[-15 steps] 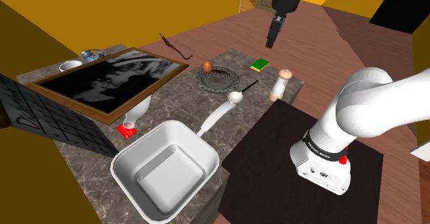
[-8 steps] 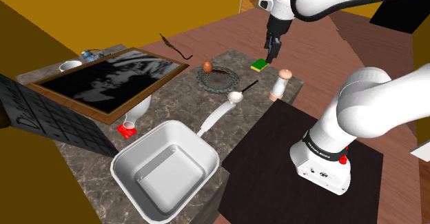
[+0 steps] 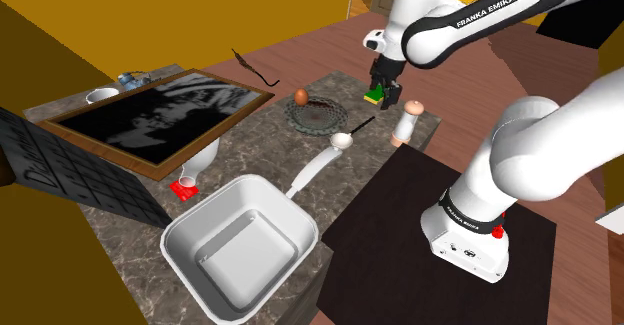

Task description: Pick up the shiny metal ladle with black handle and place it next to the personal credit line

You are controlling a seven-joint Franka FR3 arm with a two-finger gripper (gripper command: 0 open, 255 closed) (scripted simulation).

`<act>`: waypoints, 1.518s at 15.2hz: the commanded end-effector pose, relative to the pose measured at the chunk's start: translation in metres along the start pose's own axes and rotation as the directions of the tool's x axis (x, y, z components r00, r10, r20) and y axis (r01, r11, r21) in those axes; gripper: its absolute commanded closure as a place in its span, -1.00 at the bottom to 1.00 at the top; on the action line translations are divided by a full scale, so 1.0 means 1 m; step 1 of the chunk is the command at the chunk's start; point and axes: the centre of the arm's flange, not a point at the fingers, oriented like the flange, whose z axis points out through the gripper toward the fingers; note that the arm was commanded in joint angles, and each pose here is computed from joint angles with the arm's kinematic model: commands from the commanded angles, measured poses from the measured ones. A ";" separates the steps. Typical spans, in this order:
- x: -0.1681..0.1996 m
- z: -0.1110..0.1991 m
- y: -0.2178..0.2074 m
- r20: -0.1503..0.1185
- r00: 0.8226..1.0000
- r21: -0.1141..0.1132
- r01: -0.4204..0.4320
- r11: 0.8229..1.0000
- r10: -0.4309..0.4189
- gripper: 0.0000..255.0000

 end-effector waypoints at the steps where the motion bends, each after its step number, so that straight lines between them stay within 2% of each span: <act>1: -0.002 0.026 0.007 -0.003 0.996 -0.003 0.092 0.996 -0.092 -1.00; 4: -0.004 0.064 0.020 -0.005 0.976 -0.003 0.219 0.976 -0.219 -1.00; 7: -0.003 0.101 0.032 -0.007 0.939 -0.004 0.343 0.939 -0.343 -1.00; 10: -0.001 0.139 0.045 -0.009 0.888 -0.005 0.461 0.888 -0.461 -1.00; 13: 0.003 0.176 0.057 -0.011 0.821 -0.006 0.571 0.821 -0.571 -1.00; 21: 0.003 0.217 0.057 -0.012 0.821 -0.006 0.571 0.821 -0.571 -1.00; 23: 0.003 0.217 0.057 -0.012 0.821 -0.006 0.571 0.821 -0.571 -1.00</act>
